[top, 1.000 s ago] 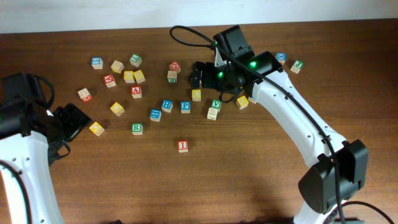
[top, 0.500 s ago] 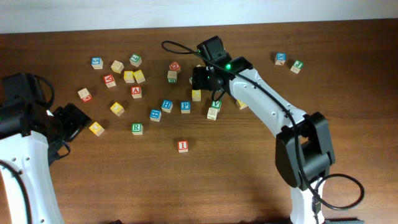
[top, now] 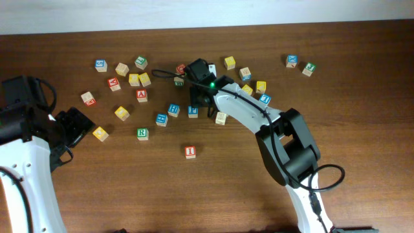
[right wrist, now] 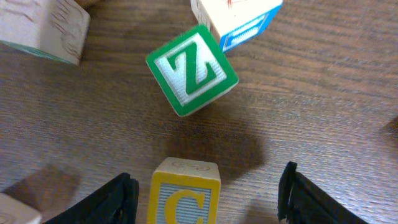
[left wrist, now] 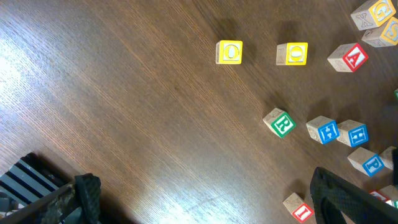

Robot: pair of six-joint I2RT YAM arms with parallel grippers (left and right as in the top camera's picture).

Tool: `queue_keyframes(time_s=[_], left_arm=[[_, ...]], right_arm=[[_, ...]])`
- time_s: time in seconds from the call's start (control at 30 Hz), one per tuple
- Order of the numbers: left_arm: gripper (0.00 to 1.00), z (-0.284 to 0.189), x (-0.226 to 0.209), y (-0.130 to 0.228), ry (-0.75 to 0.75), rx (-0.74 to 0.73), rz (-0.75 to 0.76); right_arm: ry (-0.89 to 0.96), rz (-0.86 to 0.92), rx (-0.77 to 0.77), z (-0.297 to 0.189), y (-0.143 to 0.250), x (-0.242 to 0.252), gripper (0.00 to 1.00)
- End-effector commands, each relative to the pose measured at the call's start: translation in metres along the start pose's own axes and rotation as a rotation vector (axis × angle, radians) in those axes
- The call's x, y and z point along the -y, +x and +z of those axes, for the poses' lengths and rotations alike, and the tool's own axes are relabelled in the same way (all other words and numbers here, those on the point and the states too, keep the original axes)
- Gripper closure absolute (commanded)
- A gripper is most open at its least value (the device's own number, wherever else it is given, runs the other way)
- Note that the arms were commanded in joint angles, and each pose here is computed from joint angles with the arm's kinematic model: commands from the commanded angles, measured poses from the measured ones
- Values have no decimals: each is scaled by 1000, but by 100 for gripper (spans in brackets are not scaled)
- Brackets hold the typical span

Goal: Spell out ICRA
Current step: 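Lower the right gripper and grasp the yellow C block, then place the yellow C block right of the I block, release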

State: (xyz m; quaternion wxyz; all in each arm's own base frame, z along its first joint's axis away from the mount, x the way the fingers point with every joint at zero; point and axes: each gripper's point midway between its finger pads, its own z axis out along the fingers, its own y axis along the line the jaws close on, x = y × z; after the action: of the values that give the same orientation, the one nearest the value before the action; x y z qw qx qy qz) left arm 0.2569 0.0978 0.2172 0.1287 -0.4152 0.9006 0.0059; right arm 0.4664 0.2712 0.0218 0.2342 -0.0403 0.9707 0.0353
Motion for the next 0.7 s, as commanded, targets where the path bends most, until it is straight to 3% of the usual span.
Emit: queue_keyframes(time_s=[0.0, 0.17, 0.27, 0.33, 0.67], left_arm=[[1, -3, -2, -4, -5, 17, -15], [1, -3, -2, -4, -5, 17, -15], [1, -3, -2, -4, -5, 17, -15], [1, -3, -2, -4, -5, 17, -16], [1, -3, -2, -4, -5, 17, -15]], right_arm=[[7, -8, 21, 3, -4, -5, 41], [0, -10, 14, 4, -2, -7, 58], [-3, -24, 8, 4, 3, -13, 59], [3, -28, 3, 3, 5, -13, 66], [37, -30, 3, 3, 4, -5, 78]])
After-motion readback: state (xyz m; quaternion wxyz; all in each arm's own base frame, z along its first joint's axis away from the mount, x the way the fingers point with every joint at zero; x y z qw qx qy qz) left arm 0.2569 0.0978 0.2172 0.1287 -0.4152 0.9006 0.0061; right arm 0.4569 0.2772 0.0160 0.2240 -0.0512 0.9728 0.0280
